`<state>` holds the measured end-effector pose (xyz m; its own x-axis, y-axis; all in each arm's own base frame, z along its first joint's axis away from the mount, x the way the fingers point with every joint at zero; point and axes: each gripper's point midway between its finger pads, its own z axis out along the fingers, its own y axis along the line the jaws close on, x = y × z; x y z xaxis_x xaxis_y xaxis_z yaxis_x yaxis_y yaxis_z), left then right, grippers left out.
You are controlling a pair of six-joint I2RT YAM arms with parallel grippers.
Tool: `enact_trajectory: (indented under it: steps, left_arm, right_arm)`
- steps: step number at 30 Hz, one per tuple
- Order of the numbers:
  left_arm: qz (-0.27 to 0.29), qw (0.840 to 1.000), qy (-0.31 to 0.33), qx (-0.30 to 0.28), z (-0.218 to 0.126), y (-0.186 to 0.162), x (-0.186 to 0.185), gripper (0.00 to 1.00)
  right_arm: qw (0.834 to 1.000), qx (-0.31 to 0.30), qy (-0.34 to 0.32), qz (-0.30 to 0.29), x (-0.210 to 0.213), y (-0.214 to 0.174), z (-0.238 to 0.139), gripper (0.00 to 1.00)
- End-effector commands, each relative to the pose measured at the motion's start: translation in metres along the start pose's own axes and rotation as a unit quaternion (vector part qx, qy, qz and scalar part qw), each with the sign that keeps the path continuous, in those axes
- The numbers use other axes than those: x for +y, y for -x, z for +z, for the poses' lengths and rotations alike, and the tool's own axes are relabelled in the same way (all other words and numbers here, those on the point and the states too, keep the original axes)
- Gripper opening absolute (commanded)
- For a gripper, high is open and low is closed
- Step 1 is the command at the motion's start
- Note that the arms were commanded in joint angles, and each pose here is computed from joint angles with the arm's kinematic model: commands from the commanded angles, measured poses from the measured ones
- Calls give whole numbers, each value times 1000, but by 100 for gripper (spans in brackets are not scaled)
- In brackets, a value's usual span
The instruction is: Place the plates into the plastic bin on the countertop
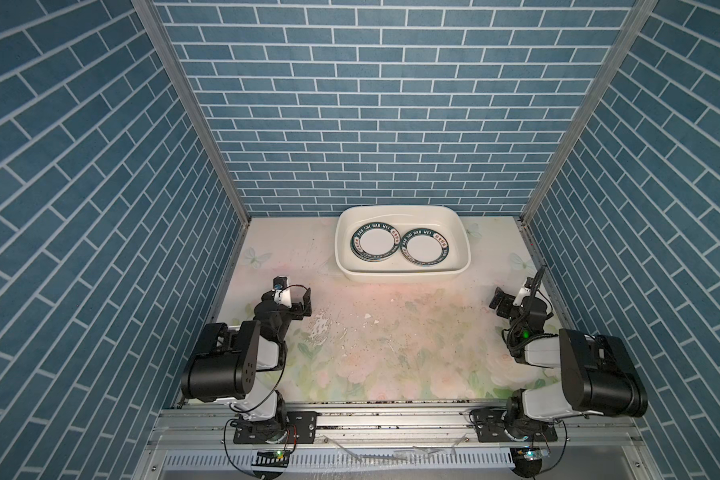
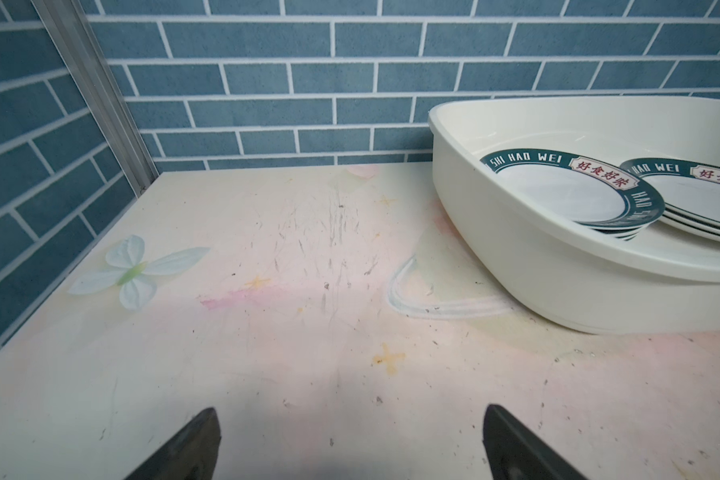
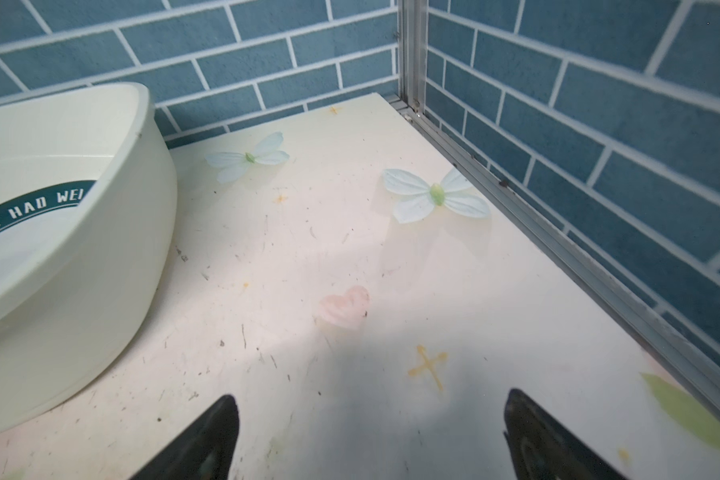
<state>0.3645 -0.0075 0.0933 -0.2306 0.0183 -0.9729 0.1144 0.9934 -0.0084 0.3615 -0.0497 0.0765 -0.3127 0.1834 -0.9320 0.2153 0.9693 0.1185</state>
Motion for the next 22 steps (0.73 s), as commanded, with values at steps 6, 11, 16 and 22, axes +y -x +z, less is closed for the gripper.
enact_trajectory:
  steps: [6, 11, 16, 22]
  left_arm:
    - [10, 999, -18, 42, 25, 10, -1, 100]
    - [13, 999, -16, 45, 27, 10, -2, 99]
    - [12, 999, -17, 46, 26, 9, -2, 100]
    - [13, 999, -16, 46, 27, 9, -2, 99]
  right_arm:
    - [998, -15, 49, -41, 20, 21, 14, 99]
    - [989, -5, 131, -71, 48, 16, 11, 99]
    - [989, 5, 130, -75, 49, 15, 15, 99]
    - [991, 18, 109, -76, 45, 15, 20, 99]
